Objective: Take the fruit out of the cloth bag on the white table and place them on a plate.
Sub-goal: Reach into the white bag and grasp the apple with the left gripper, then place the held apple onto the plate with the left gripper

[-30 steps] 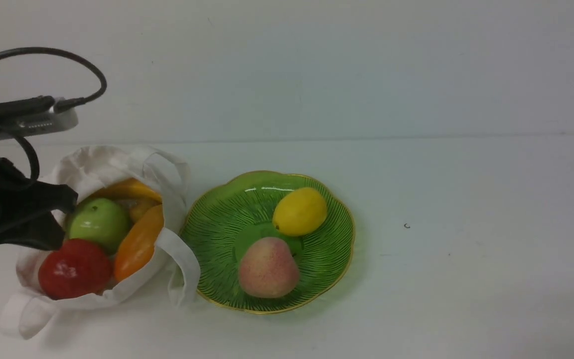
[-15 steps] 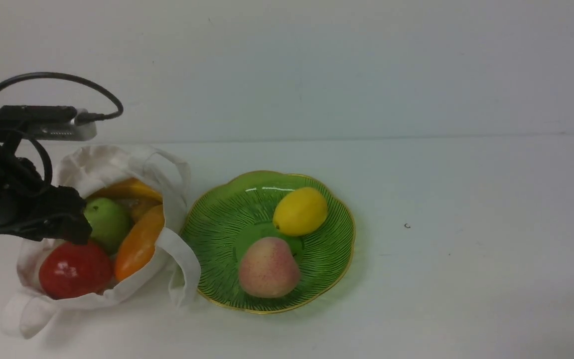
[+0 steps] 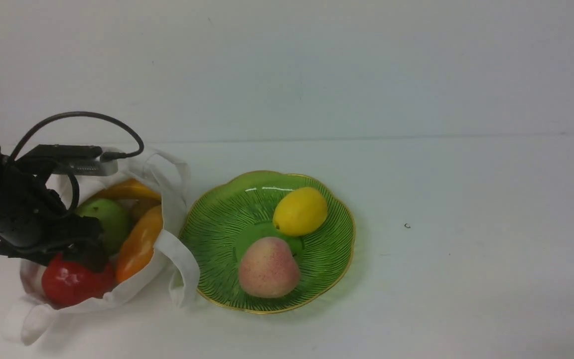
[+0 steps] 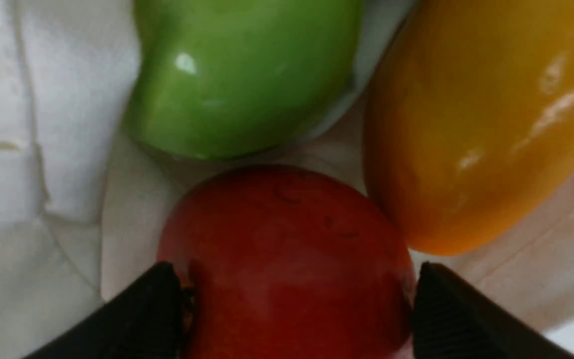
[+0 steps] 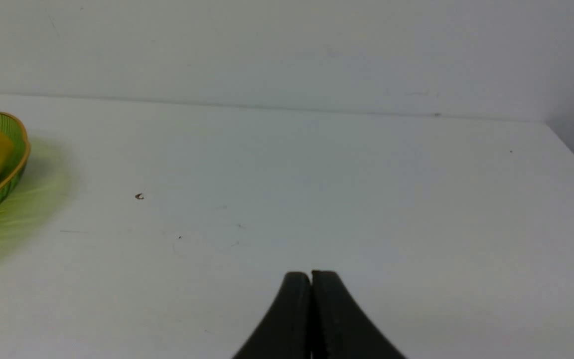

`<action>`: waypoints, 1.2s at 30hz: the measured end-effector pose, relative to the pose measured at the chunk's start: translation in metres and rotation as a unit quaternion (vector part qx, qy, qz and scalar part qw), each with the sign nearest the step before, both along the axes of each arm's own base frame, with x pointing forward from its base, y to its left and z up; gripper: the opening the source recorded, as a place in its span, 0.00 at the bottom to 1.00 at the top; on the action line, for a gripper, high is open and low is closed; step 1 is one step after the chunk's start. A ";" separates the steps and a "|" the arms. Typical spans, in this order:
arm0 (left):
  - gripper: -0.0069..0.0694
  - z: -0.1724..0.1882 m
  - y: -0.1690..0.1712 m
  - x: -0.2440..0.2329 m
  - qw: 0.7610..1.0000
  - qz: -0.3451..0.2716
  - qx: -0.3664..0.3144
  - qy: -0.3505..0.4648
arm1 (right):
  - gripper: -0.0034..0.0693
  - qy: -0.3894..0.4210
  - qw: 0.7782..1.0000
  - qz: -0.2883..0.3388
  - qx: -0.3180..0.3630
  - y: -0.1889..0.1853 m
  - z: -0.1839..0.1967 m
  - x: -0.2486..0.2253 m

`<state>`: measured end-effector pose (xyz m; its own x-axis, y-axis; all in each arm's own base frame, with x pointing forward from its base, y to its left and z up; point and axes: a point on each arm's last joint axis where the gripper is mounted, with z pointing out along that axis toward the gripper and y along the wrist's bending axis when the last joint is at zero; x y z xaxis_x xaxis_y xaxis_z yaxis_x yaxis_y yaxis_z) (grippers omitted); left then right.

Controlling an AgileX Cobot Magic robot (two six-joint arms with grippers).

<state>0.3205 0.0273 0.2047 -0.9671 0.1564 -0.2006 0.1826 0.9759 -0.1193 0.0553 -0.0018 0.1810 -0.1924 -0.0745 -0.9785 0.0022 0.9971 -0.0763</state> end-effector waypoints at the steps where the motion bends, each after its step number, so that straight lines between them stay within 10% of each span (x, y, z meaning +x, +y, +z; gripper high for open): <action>1: 0.74 -0.001 0.000 0.000 1.000 0.001 0.000 0.002 | 0.03 0.000 1.000 0.000 0.000 0.000 0.000 0.000; 19: 0.71 0.064 -0.044 -0.023 0.995 -0.050 0.002 -0.092 | 0.03 0.000 1.000 0.000 0.000 0.000 0.000 0.000; 36: 0.71 0.100 -0.163 -0.027 0.929 -0.178 -0.051 -0.321 | 0.03 0.000 1.000 0.000 0.000 0.000 0.000 0.000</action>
